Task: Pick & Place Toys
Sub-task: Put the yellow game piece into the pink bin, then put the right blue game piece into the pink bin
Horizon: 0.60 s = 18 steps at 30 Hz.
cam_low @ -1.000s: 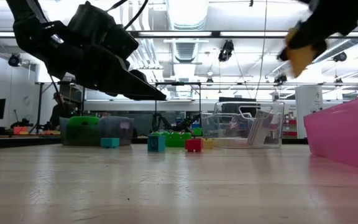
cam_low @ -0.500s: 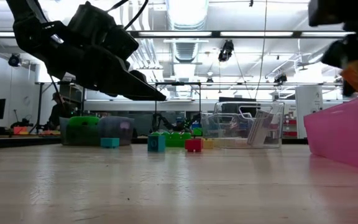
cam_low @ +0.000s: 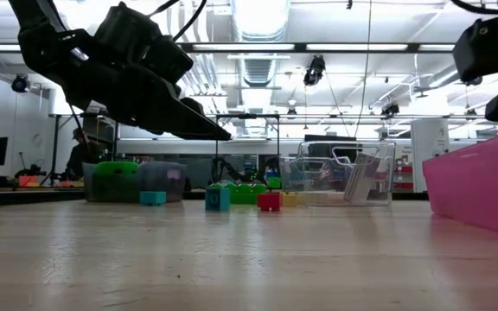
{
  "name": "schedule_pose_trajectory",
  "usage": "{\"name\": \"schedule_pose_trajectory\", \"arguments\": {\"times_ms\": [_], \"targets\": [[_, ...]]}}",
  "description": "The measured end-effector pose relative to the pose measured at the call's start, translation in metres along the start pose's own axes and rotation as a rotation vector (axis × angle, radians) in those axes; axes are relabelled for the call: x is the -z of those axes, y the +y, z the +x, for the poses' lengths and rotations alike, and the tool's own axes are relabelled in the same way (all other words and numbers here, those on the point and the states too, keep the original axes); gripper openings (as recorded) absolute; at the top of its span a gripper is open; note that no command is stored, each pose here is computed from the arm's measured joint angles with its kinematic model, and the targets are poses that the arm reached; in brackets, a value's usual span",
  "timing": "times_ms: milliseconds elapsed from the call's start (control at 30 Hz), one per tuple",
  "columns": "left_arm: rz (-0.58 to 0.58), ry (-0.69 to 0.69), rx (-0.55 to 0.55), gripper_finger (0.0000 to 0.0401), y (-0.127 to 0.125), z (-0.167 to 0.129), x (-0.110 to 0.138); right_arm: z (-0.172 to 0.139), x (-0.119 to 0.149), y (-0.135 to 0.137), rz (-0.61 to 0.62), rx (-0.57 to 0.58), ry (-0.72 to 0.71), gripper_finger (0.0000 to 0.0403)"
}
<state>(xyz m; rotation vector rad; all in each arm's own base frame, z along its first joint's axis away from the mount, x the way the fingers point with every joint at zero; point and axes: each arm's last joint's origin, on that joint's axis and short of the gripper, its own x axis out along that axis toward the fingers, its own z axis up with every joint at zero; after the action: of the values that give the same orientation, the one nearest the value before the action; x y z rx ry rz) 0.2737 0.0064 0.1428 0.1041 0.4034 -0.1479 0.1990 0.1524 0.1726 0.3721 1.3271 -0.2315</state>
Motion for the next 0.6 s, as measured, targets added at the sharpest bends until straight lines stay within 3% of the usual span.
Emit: {"name": "schedule_pose_trajectory", "arguments": {"times_ms": [133, 233, 400, 600], "targets": [[-0.001, 0.002, -0.008, 0.0368, 0.0, 0.0, 0.0, -0.002, -0.001, 0.001, 0.025, -0.001, -0.001, 0.0297], [-0.002, 0.002, -0.011, 0.0369, 0.0, 0.0, 0.0, -0.008, -0.001, 0.0, 0.037, -0.002, -0.006, 0.0327], [-0.003, 0.002, -0.015, 0.0369, 0.001, 0.0, 0.0, -0.024, -0.005, 0.001, 0.043, -0.008, -0.085, 0.0334], [-0.007, 0.002, -0.023, 0.0369, 0.001, 0.0, 0.0, -0.048, -0.011, 0.002, -0.027, 0.036, -0.379, 0.0312]]}}
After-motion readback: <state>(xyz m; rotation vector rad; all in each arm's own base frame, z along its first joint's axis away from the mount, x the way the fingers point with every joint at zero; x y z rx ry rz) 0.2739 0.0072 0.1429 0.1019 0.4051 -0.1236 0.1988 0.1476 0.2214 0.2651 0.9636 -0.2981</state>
